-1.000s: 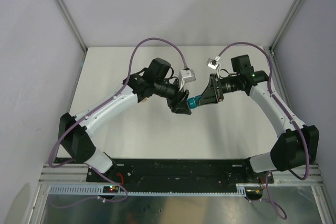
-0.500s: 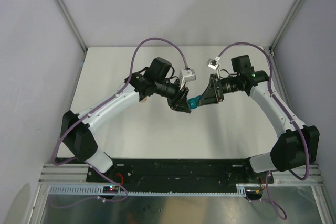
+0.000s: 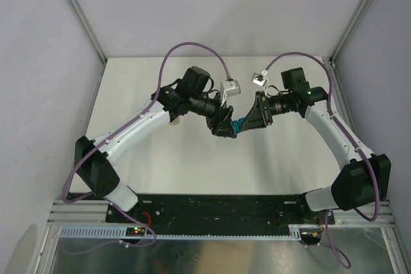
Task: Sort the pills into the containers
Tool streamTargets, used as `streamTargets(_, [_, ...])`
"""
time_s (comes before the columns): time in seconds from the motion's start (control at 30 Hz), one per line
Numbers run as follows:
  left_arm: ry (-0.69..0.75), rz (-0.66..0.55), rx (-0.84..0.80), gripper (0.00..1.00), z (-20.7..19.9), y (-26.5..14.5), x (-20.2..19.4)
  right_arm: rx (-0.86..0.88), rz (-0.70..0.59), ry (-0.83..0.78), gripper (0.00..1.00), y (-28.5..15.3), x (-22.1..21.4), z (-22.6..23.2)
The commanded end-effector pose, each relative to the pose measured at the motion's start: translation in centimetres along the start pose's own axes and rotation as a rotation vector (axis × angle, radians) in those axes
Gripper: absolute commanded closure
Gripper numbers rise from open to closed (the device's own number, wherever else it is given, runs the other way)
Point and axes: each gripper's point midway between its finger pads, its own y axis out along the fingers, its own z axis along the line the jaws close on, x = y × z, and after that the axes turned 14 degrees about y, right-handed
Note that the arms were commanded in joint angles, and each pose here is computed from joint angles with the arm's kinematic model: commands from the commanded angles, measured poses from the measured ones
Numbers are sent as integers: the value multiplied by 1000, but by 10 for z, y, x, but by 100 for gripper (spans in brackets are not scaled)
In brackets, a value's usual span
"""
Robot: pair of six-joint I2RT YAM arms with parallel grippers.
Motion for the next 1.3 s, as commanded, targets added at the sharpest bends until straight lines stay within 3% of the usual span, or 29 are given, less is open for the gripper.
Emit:
streamTargets(0.0, [26,-40,8,29,1,-3,21,14,-20,-80,100,-4,10,19])
streamTargets(0.33, [20,-7,-10,39,-3,13,14,18,-24,-86,100,-4,11,22])
streamTargets(0.83, [1,9,-34,95,-6,22,9,16,-20,-89,100,-5,7,23])
streamTargets(0.9, [-3,7,-45,99,-8,22,10,19,-20,-89,100,-5,7,24])
streamTargets(1.1, [-1,-2,-68,99,-12,22,11,27,-20,-99,100,-6,6,27])
streamTargets(1.27, [0,-4,-70,65,-13,21,11,27,-18,-105,100,-5,4,28])
